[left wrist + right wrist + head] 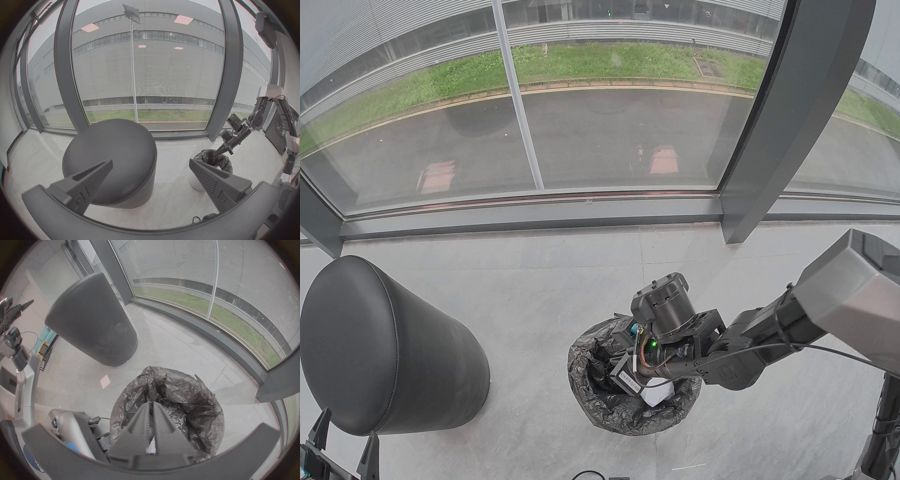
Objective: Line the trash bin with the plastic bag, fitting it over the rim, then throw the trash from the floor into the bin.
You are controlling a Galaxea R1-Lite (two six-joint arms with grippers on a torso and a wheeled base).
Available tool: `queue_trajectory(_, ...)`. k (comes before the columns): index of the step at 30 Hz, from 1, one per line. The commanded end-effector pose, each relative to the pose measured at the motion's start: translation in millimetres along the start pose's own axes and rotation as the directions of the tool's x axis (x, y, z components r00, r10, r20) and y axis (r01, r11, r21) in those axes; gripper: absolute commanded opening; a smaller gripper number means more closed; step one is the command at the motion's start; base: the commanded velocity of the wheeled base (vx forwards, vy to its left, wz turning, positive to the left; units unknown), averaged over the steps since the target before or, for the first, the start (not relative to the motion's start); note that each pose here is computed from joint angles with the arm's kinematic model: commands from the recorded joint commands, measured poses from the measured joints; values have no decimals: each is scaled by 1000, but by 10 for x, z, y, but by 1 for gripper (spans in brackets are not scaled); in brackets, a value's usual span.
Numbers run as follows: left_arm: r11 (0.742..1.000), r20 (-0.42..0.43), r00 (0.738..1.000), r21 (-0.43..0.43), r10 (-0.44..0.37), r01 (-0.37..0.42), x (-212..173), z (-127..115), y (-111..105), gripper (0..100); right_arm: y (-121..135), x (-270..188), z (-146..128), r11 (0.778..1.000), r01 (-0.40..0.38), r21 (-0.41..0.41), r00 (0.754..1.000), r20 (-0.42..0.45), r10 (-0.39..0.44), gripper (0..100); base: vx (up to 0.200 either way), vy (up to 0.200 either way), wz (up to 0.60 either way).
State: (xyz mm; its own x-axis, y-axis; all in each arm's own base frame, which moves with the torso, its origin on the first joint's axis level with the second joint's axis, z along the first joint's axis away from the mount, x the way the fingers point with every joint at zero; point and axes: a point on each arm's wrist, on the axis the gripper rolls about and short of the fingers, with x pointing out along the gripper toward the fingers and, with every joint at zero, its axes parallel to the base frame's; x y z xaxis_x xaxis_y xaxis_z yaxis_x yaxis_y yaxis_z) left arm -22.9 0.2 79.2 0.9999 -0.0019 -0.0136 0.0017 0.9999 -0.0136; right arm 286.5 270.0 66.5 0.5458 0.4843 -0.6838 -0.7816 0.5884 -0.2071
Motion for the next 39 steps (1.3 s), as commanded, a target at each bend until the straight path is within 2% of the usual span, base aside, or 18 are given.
queue_trajectory(1,1000,0,1000,0,0,0,0,-44,1,100,37,404,-249,1000,13,3,998,-63,-13,0,0,0,0)
queue_trajectory(10,1000,1,1000,0,0,0,-1,-40,1,100,-25,601,-255,1000,21,16,997,-78,-20,0,0,0,0)
queue_trajectory(17,1000,1,1000,0,0,0,-1,-40,1,100,-209,673,-15,998,32,46,993,-119,-26,0,0,0,0)
queue_trajectory(20,1000,1,1000,0,0,0,-1,-40,1,100,-285,724,228,995,36,90,990,-140,-23,0,0,0,0)
queue_trajectory(25,1000,1,1000,0,0,0,-1,-40,1,100,-346,789,422,989,36,146,983,-185,-9,0,0,0,0)
queue_trajectory(29,1000,1,1000,0,0,0,-1,-40,1,100,-326,847,381,984,33,178,968,-252,13,0,0,0,0)
queue_trajectory(35,1000,1,1000,0,0,0,-1,-40,1,100,-319,873,305,983,34,183,959,-284,20,0,0,0,0)
queue_trajectory(39,1000,1,1000,0,0,0,-1,-40,1,100,-381,899,260,981,65,184,954,-298,-7,0,0,0,0)
